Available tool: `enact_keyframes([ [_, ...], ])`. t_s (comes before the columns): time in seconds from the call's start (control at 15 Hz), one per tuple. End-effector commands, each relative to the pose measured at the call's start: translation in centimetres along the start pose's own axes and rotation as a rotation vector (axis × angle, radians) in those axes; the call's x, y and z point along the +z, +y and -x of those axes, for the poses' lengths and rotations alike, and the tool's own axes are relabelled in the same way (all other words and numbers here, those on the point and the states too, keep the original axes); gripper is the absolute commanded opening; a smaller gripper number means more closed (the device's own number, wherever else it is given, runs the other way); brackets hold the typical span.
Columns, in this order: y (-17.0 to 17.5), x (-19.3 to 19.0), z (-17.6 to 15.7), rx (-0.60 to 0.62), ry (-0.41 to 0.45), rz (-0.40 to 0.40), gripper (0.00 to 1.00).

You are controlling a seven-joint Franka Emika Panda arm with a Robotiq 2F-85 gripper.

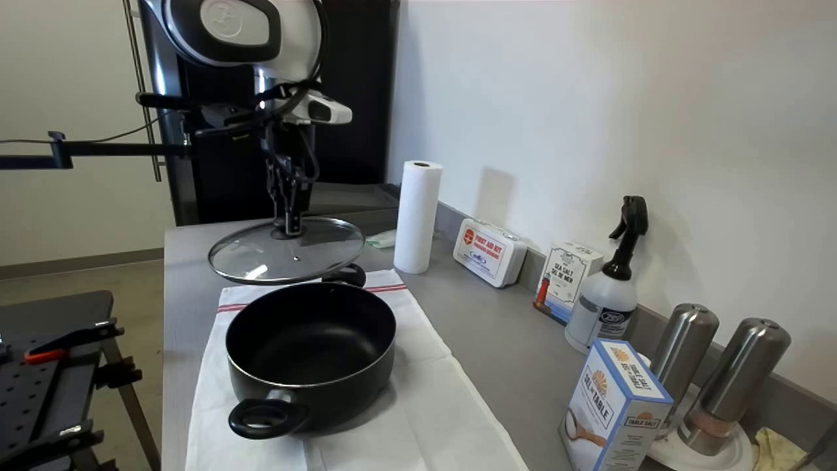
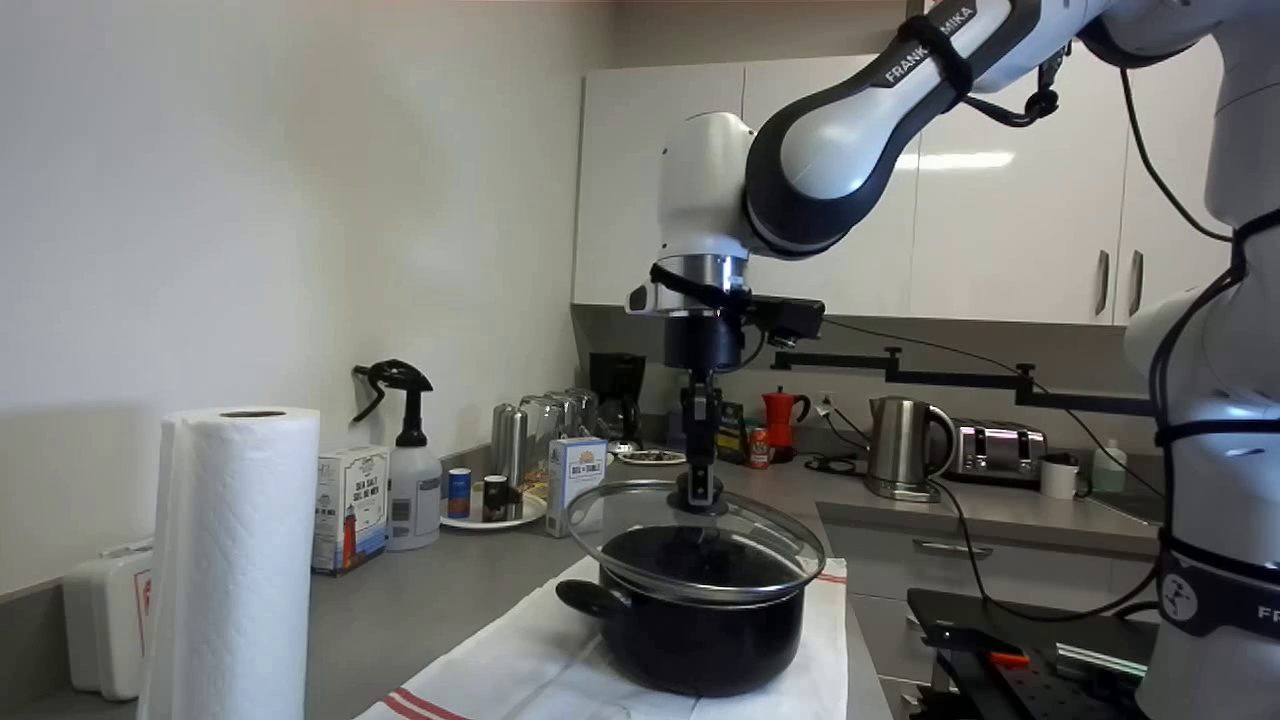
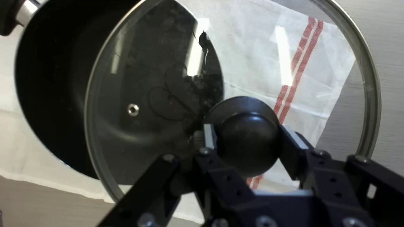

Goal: Pick up the lid from the table and put it on the pot

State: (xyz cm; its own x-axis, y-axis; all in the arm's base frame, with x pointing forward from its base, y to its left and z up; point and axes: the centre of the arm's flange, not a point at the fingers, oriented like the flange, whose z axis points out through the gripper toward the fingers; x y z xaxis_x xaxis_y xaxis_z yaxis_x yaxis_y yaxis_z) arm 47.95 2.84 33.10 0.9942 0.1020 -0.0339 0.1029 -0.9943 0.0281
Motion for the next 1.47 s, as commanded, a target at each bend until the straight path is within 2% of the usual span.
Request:
enact_keyframes([
  [0.0, 2.4, -0.7, 0.3, 0.078, -0.002, -0.025, 0.25],
  [0.73, 9.2, 1.5, 0.8, 0.247, -0.021, -0.055, 0.25],
  [1.4, 11.2, 4.0, 0.5, 0.342, -0.026, -0.033, 0.25],
])
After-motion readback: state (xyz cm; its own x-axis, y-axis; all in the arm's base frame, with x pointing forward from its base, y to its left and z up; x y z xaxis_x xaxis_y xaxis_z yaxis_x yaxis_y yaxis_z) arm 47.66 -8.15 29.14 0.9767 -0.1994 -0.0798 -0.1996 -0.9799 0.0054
